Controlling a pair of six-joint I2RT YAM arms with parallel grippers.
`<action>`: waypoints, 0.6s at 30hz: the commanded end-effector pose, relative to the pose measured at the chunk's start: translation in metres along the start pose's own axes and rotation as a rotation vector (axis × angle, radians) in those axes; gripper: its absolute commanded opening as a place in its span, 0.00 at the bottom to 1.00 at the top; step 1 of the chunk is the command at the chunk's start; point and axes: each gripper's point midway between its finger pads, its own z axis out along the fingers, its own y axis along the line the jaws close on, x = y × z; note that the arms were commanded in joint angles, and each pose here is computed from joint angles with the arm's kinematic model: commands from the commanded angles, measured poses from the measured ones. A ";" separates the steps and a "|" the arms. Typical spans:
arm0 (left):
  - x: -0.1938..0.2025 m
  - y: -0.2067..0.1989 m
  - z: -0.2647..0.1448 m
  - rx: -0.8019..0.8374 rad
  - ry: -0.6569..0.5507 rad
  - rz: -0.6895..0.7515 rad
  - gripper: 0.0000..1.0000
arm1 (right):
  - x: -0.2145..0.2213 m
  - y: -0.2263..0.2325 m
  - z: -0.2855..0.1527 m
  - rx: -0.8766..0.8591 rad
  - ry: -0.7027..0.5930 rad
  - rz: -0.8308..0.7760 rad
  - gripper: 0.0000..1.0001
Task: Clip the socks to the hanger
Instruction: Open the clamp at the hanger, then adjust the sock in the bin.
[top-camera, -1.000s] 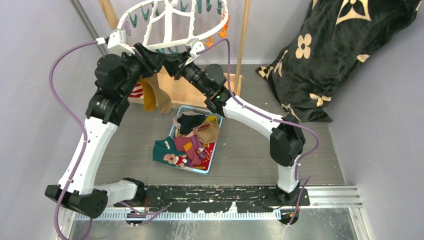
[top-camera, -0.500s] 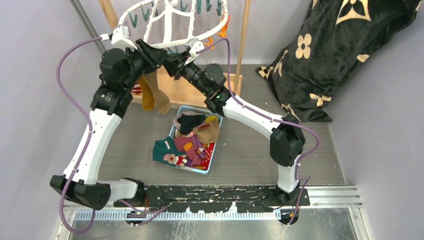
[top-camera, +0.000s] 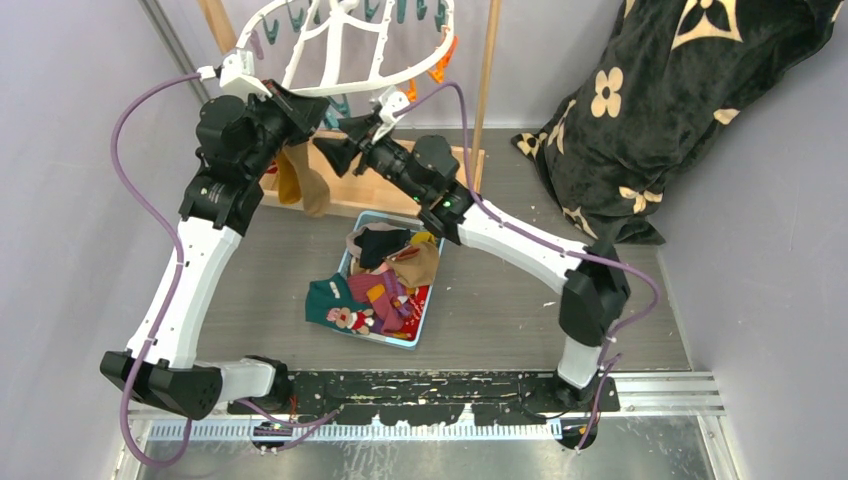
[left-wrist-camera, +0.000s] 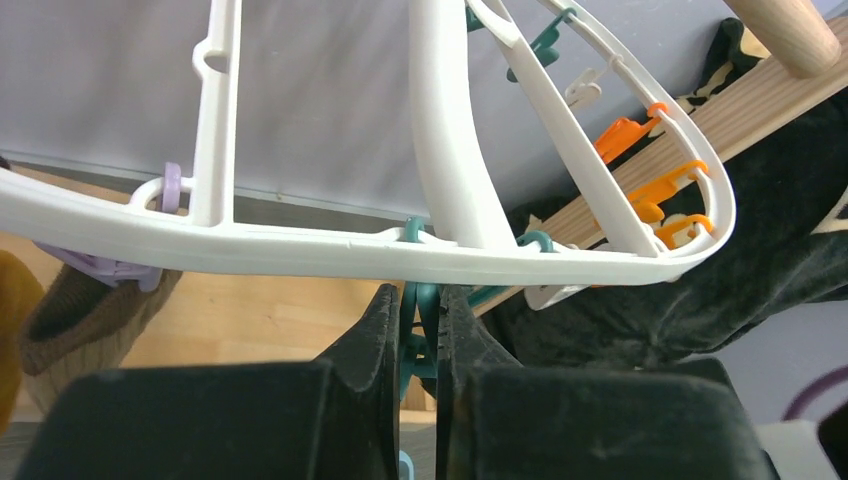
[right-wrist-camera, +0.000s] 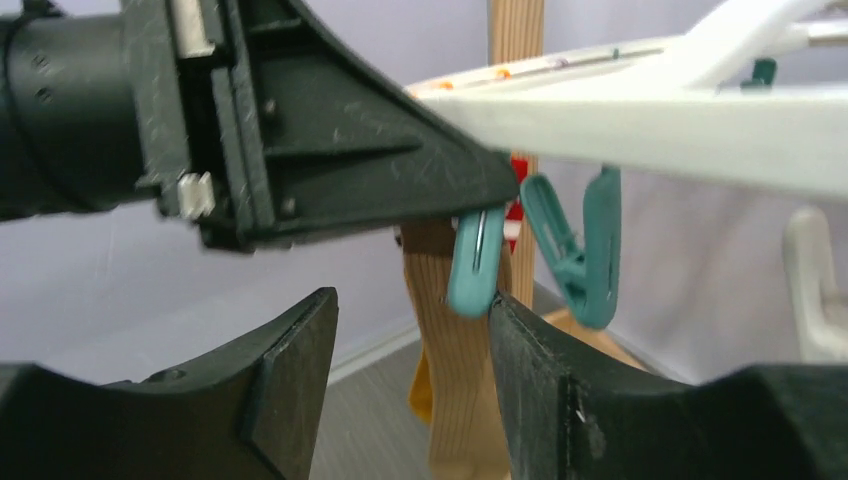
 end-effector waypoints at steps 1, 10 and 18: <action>-0.036 -0.021 -0.010 0.064 -0.116 0.030 0.00 | -0.061 0.016 -0.041 0.017 -0.058 -0.006 0.63; -0.034 -0.019 -0.015 0.061 -0.110 0.048 0.00 | 0.038 -0.014 -0.165 0.245 0.321 0.059 0.62; -0.035 -0.021 -0.018 0.067 -0.109 0.059 0.00 | 0.133 -0.015 -0.239 0.323 0.588 0.160 0.59</action>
